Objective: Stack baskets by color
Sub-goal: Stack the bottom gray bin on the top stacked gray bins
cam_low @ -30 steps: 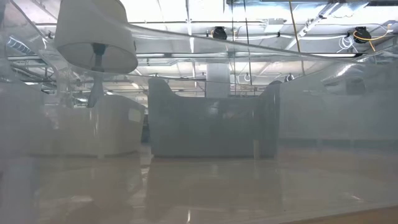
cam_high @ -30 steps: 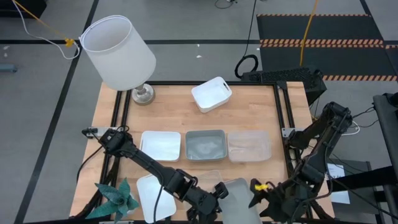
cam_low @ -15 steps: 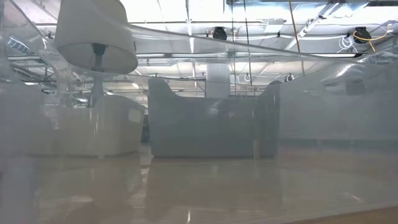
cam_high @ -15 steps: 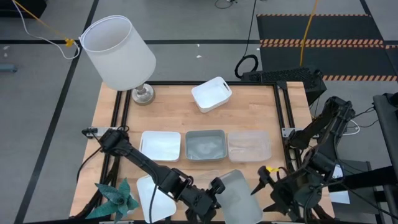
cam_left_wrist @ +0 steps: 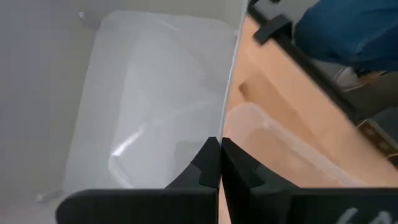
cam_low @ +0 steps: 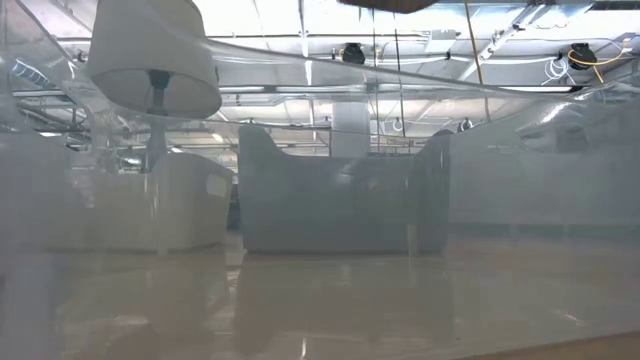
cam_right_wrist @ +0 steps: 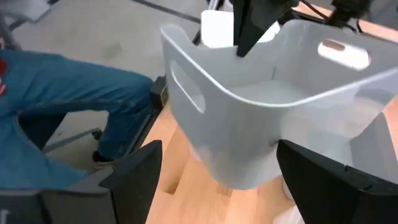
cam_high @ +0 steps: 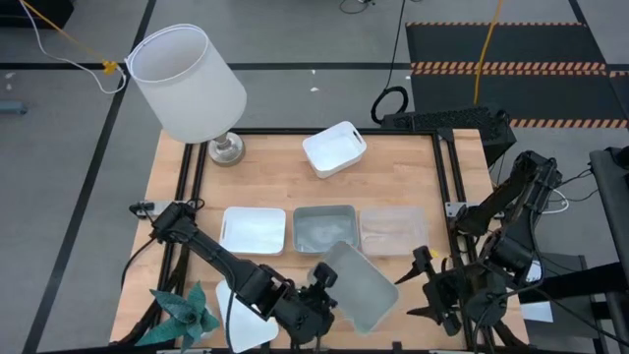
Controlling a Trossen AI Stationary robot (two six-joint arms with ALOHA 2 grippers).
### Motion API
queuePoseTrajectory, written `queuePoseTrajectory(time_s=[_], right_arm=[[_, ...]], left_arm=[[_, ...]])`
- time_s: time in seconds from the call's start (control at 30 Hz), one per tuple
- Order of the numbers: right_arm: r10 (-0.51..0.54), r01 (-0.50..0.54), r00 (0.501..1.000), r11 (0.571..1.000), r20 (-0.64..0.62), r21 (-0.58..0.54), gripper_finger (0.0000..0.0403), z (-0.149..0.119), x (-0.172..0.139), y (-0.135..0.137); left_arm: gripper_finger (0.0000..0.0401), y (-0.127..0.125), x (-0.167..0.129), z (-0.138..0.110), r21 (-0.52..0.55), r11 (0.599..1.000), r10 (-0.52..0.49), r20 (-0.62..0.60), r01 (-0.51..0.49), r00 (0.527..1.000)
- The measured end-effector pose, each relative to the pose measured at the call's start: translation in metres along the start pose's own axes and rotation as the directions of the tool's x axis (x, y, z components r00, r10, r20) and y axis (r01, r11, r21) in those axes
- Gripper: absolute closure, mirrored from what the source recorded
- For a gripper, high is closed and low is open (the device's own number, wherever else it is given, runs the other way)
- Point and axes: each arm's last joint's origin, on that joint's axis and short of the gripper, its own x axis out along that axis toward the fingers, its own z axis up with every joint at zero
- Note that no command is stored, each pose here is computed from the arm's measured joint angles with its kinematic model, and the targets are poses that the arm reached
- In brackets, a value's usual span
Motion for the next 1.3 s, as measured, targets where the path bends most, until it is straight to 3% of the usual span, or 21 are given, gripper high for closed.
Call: queuePoseTrajectory(time_s=[0.17,0.33,0.5,0.67,0.87,1.3], right_arm=[[-0.085,0.085,0.996,0.991,0.000,0.101,0.0093,-0.006,-0.002,0.004],[-0.159,0.158,0.987,0.981,0.006,0.114,0.0098,-0.011,0.008,0.017],[-0.158,0.156,0.987,0.979,0.005,0.131,0.0111,-0.011,0.029,0.032],[-0.113,0.113,0.994,0.986,-0.008,0.123,0.0118,-0.012,0.041,0.041],[-0.079,0.087,0.996,0.975,-0.045,0.203,0.0122,-0.015,0.036,0.040],[-0.083,0.093,0.993,0.987,-0.084,0.129,0.0122,-0.019,0.035,0.039]], left_arm=[[0.0399,0.001,0.000,-0.003,-0.030,0.998,0.050,-0.038,-0.051,0.998],[0.0399,0.005,-0.013,-0.010,-0.073,0.992,0.094,-0.108,-0.102,0.990],[0.0398,0.013,-0.031,-0.010,-0.153,0.973,0.156,-0.113,-0.173,0.981],[0.0397,0.020,-0.031,-0.012,-0.209,0.948,0.215,-0.130,-0.239,0.968],[0.0398,0.035,-0.025,-0.018,-0.308,0.912,0.229,-0.167,-0.271,0.959],[0.0398,0.039,-0.024,-0.030,-0.362,0.883,0.214,-0.258,-0.300,0.942]])
